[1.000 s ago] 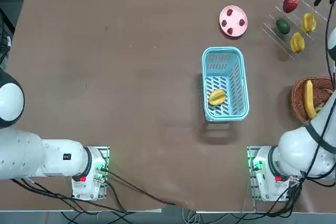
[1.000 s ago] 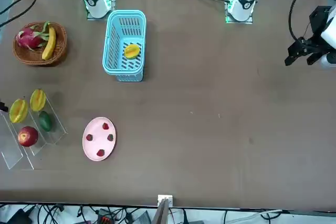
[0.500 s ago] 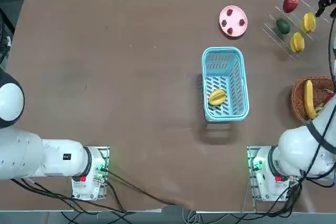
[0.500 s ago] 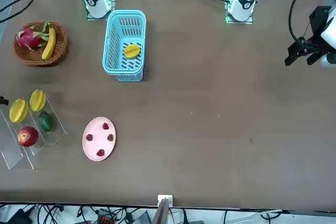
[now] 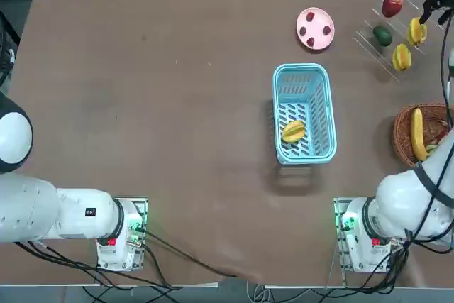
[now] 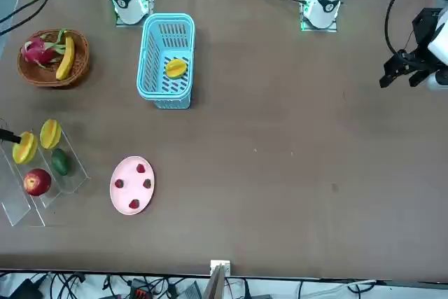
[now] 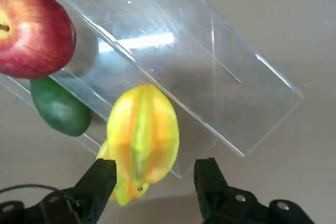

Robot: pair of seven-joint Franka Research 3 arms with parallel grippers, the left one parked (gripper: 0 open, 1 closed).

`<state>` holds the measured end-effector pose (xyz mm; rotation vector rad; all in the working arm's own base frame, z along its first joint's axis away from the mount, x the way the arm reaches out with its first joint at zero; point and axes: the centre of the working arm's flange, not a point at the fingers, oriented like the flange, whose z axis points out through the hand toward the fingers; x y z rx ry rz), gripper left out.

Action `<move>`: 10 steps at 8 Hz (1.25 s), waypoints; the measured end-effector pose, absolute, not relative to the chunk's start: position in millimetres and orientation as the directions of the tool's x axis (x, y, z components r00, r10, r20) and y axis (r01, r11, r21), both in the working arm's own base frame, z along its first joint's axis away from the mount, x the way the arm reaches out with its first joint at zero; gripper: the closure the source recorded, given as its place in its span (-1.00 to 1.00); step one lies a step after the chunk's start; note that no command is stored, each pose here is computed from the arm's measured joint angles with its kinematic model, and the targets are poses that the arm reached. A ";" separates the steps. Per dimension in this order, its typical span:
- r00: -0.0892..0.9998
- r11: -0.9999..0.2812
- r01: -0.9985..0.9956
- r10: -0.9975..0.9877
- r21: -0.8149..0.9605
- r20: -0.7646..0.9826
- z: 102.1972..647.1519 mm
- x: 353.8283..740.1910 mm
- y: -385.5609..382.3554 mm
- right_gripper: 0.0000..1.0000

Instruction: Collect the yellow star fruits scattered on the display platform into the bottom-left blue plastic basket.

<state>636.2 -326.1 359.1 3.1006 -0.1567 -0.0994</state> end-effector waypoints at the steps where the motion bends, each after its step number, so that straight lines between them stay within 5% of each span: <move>1: 0.993 -0.994 -0.100 -0.102 0.038 -0.063 353.2 635.0 -326.0 -0.80; 5: 0.992 -0.994 -0.112 -0.112 0.017 -0.050 346.0 635.2 -323.7 -0.71; 8: 0.991 -0.992 -0.125 -0.124 -0.012 -0.048 340.9 635.2 -320.7 -0.22; 10: 0.991 -0.992 -0.125 -0.124 -0.008 -0.040 334.4 637.1 -321.8 -0.22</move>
